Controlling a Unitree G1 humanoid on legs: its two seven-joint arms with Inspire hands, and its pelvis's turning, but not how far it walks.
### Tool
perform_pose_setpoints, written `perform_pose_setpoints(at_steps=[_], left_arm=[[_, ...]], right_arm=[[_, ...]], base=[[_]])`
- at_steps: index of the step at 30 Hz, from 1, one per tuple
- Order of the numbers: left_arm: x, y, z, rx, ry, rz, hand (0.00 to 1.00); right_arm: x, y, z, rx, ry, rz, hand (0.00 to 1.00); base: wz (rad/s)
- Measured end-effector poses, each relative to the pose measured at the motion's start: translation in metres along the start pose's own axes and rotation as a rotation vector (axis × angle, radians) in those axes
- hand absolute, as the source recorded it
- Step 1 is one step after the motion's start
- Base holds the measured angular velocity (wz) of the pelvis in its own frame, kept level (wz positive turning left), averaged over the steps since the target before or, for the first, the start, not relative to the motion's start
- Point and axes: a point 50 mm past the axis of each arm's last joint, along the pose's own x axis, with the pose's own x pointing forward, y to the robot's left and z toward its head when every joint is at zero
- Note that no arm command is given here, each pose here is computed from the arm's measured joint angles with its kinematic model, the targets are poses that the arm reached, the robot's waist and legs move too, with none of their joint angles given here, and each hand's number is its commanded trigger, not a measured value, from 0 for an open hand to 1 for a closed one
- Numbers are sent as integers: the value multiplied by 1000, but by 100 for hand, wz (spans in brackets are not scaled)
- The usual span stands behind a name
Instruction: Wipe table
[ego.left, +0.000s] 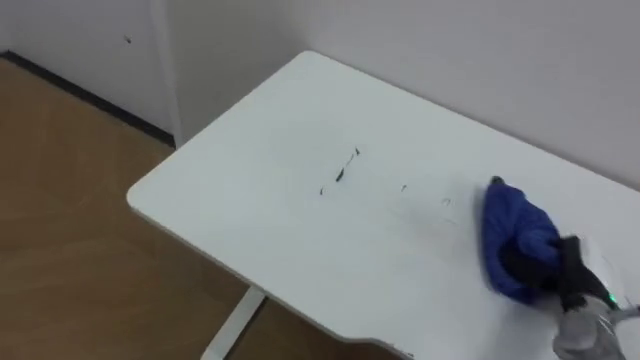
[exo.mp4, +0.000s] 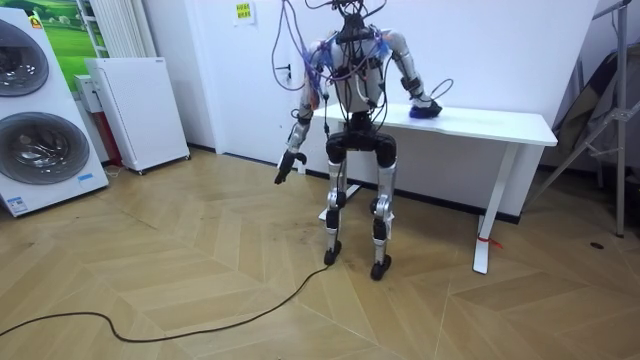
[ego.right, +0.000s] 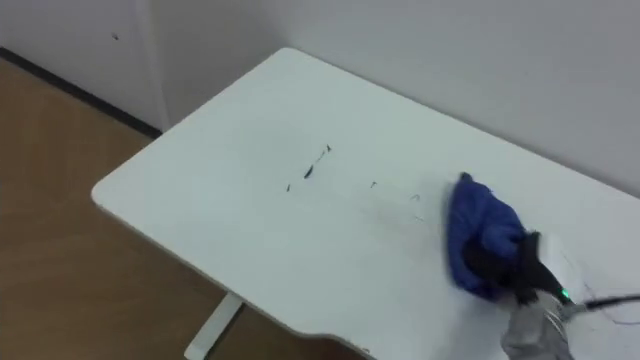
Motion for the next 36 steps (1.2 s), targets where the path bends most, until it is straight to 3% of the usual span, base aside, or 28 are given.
perform_pose_setpoints(at_steps=[4, 9, 13, 16, 21, 23, 26, 28, 31, 36], left_arm=[[-2, -8, 14, 10, -47, -23, 0], [-6, -21, 47, 54, -123, -56, 0], [-11, -27, 68, 75, -158, -79, 0], [-14, -29, 72, 91, -183, -81, 0], [-10, -31, 40, 109, -112, -87, 0], [-6, -22, 32, 96, -91, -66, 0], [1, 6, 9, 47, -33, -3, 0], [2, 16, 6, 19, -21, 25, 0], [2, 26, 13, 8, -53, 62, 0], [-2, 51, 58, 44, -182, 128, 0]], right_arm=[[2, 1, 8, -18, -6, 4, 100], [2, 25, 73, -91, -112, 61, 100], [-39, 59, 156, -260, -465, 180, 100], [-55, 72, 175, -246, -551, 248, 100], [-37, 64, 129, -121, -438, 228, 100], [-29, 55, 95, -54, -351, 178, 100], [-13, 31, 38, -4, -146, 85, 100], [-9, 20, 14, -30, -66, 41, 100], [-7, 14, -7, -50, 34, 16, 100], [-7, 32, 18, -67, 36, 37, 100]], base=[[-36], [-76], [-24], [25], [46], [41], [-36], [-49], [-40], [-24]])
